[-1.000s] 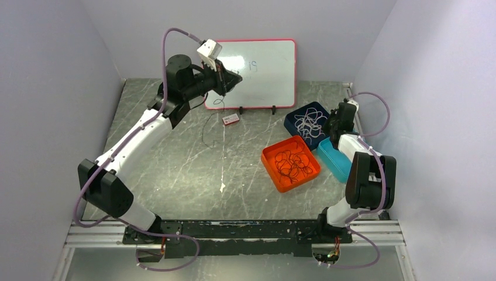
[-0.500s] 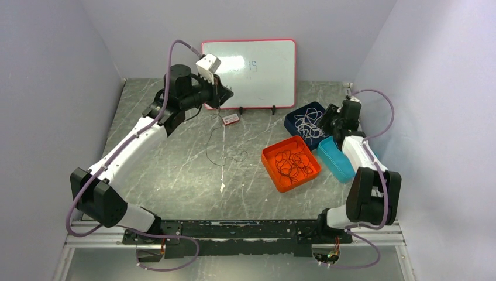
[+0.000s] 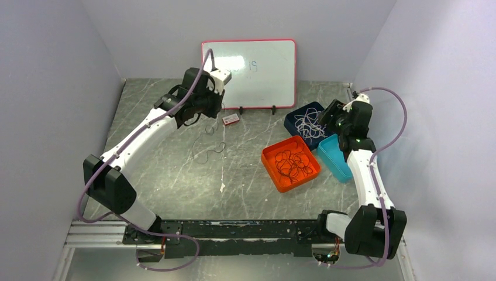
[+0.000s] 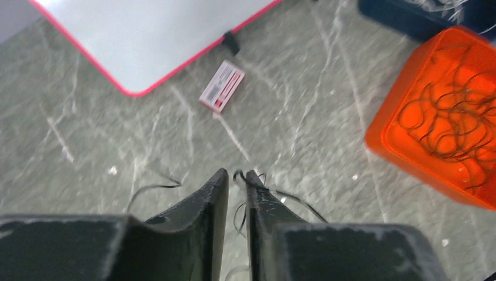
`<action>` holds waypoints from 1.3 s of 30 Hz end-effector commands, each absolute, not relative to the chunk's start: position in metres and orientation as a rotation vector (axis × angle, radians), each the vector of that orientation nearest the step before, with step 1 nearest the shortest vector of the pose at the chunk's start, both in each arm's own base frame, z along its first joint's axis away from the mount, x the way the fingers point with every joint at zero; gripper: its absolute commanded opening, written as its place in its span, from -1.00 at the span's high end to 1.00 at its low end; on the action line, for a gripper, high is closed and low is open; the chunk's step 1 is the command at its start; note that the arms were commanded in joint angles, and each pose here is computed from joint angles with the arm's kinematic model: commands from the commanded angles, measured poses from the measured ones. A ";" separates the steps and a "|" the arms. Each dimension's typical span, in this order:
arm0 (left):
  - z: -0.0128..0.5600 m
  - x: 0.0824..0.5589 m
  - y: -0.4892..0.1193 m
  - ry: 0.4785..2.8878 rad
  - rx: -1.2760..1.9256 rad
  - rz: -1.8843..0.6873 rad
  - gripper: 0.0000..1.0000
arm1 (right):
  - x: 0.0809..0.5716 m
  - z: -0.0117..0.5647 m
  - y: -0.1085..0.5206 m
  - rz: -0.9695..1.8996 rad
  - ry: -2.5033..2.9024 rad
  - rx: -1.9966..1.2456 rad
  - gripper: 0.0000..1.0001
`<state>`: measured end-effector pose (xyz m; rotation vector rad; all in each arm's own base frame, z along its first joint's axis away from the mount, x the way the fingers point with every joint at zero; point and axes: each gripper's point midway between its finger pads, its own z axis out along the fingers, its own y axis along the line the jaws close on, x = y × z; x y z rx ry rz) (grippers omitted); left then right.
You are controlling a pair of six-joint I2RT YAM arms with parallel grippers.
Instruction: Untangle the cables
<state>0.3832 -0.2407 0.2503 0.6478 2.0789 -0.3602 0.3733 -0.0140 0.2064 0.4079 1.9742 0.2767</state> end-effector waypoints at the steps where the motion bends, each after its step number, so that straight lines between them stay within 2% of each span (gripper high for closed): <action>1: 0.242 0.368 -0.199 2.172 0.661 -0.091 0.31 | 0.371 0.233 0.023 0.447 1.933 0.270 -0.33; 2: 0.240 0.366 -0.194 2.182 0.658 -0.064 -0.02 | 0.369 0.238 0.037 0.490 1.923 0.232 -0.34; 4: 0.237 0.362 -0.184 2.200 0.649 -0.013 -0.87 | 0.364 0.247 0.065 0.542 1.911 0.162 -0.36; 5: 0.234 0.359 -0.178 2.216 0.645 0.015 -0.99 | 0.361 0.248 0.080 0.553 1.915 0.124 -0.36; 11: 0.244 0.346 -0.158 2.208 0.544 0.060 -1.00 | 0.341 0.244 0.156 0.705 1.913 -0.055 -0.36; 15: 0.248 0.335 -0.145 2.182 0.445 0.000 -1.00 | 0.328 0.234 0.198 0.742 1.945 -0.201 -0.36; 22: 0.262 0.318 -0.104 2.078 0.157 -0.128 -0.99 | 0.319 0.203 0.281 0.712 2.020 -0.502 -0.43; 28: 0.275 0.297 -0.078 1.976 0.035 -0.124 -0.97 | 0.318 0.169 0.354 0.667 2.084 -0.689 -0.52; 32: 0.276 0.284 -0.081 1.935 0.045 -0.187 -0.93 | 0.328 0.137 0.388 0.624 2.157 -0.717 -0.59; 39: 0.258 0.277 -0.080 1.959 0.044 -0.196 -0.89 | 0.340 0.095 0.412 0.454 2.249 -0.635 -0.55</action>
